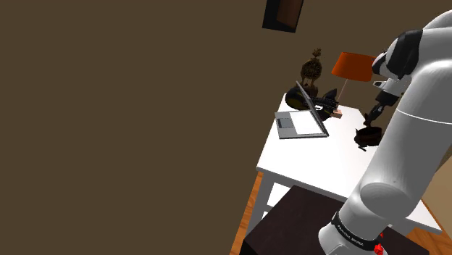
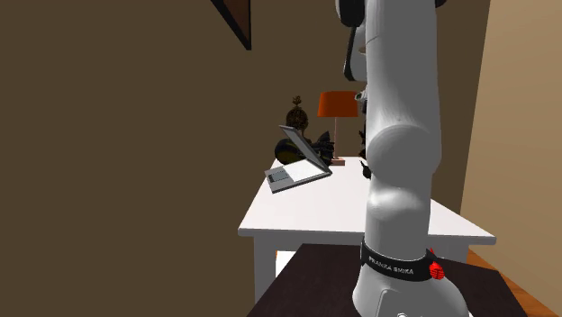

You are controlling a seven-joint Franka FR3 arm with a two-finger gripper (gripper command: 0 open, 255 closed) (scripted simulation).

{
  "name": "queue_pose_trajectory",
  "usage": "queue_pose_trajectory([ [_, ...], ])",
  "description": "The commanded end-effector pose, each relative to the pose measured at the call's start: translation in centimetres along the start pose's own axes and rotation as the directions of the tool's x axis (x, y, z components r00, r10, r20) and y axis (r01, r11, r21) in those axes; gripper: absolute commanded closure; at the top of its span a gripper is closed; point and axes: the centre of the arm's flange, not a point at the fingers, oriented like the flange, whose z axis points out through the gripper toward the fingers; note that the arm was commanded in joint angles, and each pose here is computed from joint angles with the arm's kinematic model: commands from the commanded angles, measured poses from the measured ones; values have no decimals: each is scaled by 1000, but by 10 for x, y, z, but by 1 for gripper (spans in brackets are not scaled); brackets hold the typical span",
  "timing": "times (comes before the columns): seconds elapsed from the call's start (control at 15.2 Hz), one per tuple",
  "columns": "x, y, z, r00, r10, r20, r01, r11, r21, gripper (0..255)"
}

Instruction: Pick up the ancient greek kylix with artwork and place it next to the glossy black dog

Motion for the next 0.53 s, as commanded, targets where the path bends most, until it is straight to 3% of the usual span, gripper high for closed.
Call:
queue_pose_trajectory([
  [0.0, -2, 2, 11, 1000, 0, 0, 0, 1000, 0, 255],
  [0.46, -8, 7, 47, 1000, 0, 0, 0, 1000, 0, 255],
])
